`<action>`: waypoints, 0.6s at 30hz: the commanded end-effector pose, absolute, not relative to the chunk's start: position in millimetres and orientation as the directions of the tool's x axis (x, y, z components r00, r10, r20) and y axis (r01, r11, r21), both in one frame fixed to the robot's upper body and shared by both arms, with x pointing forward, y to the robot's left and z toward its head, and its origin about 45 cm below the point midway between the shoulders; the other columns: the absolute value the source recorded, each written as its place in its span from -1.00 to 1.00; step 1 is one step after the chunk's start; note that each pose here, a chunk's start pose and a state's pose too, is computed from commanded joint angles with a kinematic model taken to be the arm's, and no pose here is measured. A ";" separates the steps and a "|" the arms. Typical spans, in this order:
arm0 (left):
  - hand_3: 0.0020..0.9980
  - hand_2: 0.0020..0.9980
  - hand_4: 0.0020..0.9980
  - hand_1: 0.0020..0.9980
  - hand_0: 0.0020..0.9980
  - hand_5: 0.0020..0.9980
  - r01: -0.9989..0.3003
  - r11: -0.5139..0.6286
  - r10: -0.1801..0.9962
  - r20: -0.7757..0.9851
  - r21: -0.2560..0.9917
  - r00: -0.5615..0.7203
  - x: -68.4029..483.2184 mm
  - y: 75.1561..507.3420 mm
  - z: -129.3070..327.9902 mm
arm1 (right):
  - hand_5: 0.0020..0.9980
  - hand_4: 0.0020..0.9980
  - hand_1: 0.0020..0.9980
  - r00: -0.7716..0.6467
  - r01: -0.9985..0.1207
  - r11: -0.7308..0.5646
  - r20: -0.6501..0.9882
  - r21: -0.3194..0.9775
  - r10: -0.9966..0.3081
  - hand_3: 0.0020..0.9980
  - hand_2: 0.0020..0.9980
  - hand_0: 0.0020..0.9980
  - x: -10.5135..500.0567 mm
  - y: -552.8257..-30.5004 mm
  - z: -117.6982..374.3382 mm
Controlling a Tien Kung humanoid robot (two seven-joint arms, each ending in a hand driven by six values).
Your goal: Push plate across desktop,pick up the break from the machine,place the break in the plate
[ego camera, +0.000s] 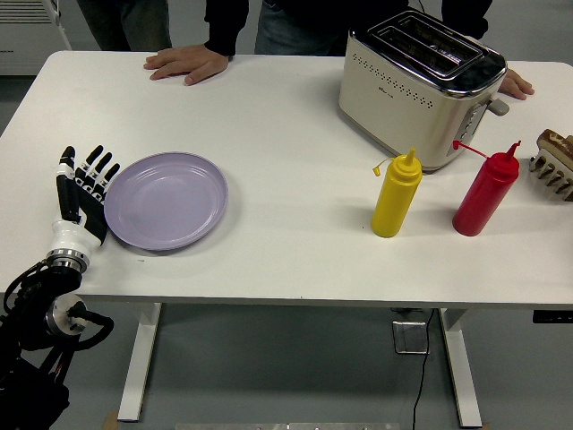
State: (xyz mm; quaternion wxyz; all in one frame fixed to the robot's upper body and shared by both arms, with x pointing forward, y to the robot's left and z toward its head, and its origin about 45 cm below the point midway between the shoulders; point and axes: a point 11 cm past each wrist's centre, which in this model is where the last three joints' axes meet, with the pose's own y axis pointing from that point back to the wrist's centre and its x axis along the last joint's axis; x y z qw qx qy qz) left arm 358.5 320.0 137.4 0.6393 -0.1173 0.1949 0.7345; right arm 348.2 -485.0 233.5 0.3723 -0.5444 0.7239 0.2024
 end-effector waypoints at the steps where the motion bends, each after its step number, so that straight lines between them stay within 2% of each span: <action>1: 0.76 0.86 0.35 0.84 0.83 1.00 -0.985 -0.106 0.893 -0.422 0.137 -0.154 358.5 319.6 137.4 | -0.15 -0.14 0.59 -0.130 -0.939 0.325 -0.759 -0.112 -0.638 0.59 0.59 0.62 348.2 -484.9 233.5; 18: 0.75 0.86 0.36 0.84 0.82 1.00 -0.992 0.035 0.879 -0.475 0.124 -0.029 368.9 262.9 140.6 | -0.15 -0.14 0.58 -0.125 -0.943 0.313 -0.755 -0.111 -0.644 0.59 0.59 0.62 350.0 -481.6 233.1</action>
